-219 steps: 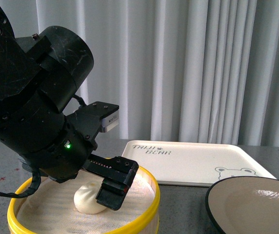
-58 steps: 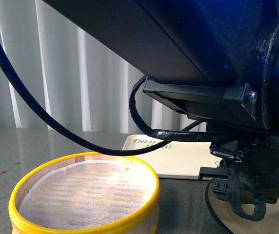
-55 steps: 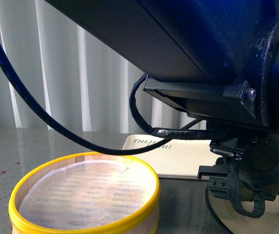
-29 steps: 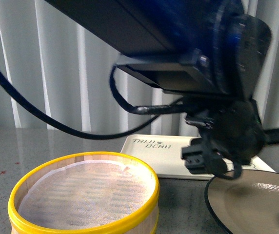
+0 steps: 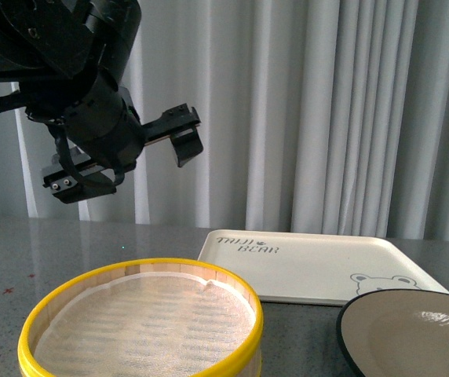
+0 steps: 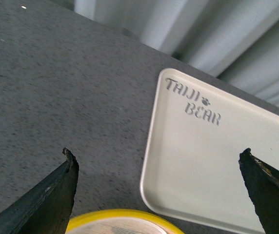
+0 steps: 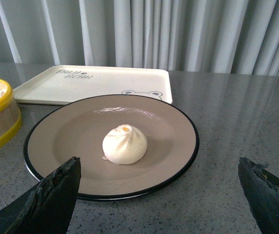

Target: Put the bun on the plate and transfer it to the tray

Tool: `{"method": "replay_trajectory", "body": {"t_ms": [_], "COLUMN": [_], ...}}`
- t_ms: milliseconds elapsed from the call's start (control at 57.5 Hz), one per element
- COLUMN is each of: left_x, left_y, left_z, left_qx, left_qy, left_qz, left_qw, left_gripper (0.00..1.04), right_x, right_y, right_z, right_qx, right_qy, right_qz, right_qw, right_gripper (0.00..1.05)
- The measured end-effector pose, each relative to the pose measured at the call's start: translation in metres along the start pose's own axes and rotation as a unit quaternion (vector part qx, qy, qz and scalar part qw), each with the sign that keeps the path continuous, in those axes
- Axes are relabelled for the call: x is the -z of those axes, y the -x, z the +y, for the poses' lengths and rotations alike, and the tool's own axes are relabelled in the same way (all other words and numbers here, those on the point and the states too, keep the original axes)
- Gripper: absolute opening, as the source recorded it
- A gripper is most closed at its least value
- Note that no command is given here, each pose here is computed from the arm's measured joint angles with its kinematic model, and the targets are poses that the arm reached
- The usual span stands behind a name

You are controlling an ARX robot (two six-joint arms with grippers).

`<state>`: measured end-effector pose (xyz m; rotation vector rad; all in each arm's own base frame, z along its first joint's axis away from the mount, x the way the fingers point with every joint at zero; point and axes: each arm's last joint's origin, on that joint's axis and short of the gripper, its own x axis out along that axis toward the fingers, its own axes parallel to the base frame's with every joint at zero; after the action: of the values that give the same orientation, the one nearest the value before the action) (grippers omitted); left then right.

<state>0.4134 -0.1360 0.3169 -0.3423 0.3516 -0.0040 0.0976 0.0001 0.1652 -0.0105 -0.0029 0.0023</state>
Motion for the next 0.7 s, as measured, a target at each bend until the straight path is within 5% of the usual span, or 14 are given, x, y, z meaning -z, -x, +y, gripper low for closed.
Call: {"method": "replay_trajectory", "body": {"t_ms": [122, 226, 487, 696], "left_x": [0.020, 0.035, 0.098, 0.122], "left_y": [0.022, 0.053, 0.108, 0.140], "left_z": [0.017, 0.051, 0.124, 0.150], "left_qx": [0.027, 0.024, 0.004, -0.003], "left_qy": [-0.093, -0.131, -0.163, -0.166], "left_qz": [-0.132, -0.186, -0.168, -0.171], "left_qw": [0.987, 0.974, 0.972, 0.971], "left_gripper": [0.73, 0.55, 0.04, 0.04], "right_x": [0.000, 0.000, 0.000, 0.000], "right_y": [0.000, 0.000, 0.000, 0.000], "right_z": [0.000, 0.000, 0.000, 0.000], "right_qx": [0.002, 0.002, 0.000, 0.000], "right_qy": [0.000, 0.000, 0.000, 0.000], "right_qz": [0.000, 0.000, 0.000, 0.000], "right_qw": [1.000, 1.000, 1.000, 1.000], "right_gripper": [0.96, 0.96, 0.96, 0.96]}}
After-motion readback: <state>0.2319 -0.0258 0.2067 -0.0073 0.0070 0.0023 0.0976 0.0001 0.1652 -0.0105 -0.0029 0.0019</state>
